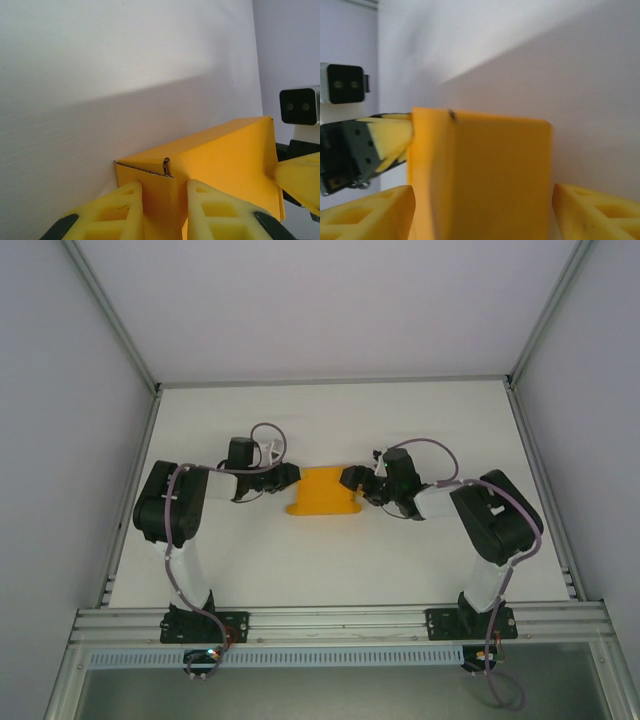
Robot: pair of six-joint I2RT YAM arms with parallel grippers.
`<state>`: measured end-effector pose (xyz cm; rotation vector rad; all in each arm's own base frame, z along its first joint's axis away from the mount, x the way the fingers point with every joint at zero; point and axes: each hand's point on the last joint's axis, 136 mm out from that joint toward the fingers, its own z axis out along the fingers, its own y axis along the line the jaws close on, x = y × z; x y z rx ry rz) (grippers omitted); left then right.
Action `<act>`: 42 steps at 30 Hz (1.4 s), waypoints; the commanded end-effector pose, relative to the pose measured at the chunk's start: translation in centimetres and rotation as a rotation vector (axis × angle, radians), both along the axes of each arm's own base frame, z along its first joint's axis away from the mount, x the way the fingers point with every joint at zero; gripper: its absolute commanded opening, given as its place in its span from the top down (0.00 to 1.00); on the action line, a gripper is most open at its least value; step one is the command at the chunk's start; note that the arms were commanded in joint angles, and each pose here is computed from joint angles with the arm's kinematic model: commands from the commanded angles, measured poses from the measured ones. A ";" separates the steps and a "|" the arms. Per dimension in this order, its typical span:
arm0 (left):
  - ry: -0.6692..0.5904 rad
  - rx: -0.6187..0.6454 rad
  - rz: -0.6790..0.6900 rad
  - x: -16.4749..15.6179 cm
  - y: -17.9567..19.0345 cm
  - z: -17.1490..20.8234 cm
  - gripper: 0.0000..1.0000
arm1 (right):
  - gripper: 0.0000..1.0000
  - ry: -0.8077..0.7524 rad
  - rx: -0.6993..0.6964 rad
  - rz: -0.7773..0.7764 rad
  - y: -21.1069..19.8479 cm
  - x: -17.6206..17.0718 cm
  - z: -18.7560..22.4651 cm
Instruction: Assemble paper box
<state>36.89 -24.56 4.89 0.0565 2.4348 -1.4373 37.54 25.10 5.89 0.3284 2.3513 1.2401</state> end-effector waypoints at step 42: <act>-1.520 0.666 -0.951 -6.4 -10.2 14.0 0.00 | 0.66 0.473 0.208 -0.319 -12.4 -1.1 11.3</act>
